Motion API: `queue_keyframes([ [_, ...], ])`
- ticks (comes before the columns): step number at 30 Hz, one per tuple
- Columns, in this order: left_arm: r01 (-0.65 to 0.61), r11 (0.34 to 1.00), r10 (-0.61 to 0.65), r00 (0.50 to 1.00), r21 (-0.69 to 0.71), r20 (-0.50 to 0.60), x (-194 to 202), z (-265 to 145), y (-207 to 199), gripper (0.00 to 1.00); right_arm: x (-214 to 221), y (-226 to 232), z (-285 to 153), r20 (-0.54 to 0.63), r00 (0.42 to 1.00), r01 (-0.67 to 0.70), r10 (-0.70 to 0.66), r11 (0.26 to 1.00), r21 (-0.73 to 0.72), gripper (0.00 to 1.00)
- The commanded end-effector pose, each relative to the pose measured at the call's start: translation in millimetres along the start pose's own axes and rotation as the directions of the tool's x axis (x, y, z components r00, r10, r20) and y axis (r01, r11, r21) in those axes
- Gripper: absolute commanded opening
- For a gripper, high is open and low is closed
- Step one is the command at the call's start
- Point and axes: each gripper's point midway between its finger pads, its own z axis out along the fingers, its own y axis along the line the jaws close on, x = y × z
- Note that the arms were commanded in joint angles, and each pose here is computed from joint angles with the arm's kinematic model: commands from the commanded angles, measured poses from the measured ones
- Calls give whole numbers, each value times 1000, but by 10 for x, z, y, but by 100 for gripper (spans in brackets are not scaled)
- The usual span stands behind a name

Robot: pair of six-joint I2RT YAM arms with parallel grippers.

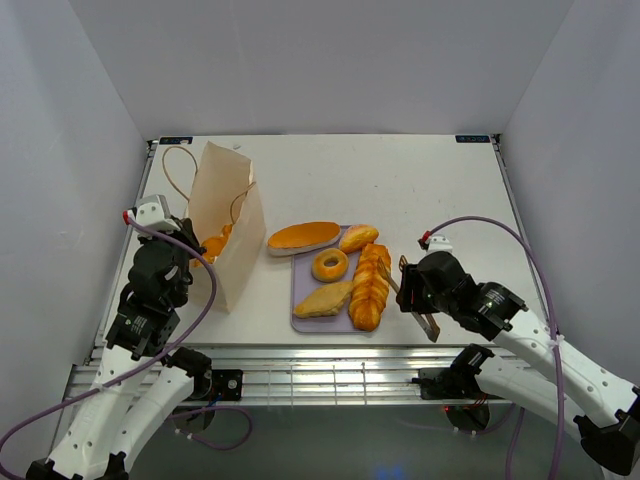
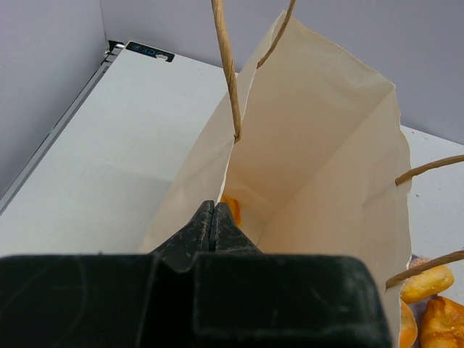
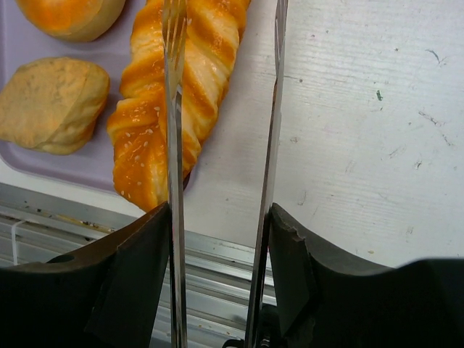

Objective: Place the fake bread into the paper bag

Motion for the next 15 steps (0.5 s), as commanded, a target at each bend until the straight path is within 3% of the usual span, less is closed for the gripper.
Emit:
queue_keyframes([
  [1,-6,1000,6,1000,6,4,8,-2,-4,0,-40,58,14,27,999,-36,37,999,-33,59],
  [15,-13,1000,13,1000,19,0,44,-7,-15,0,46,129,121,6,999,-52,52,996,-71,62],
])
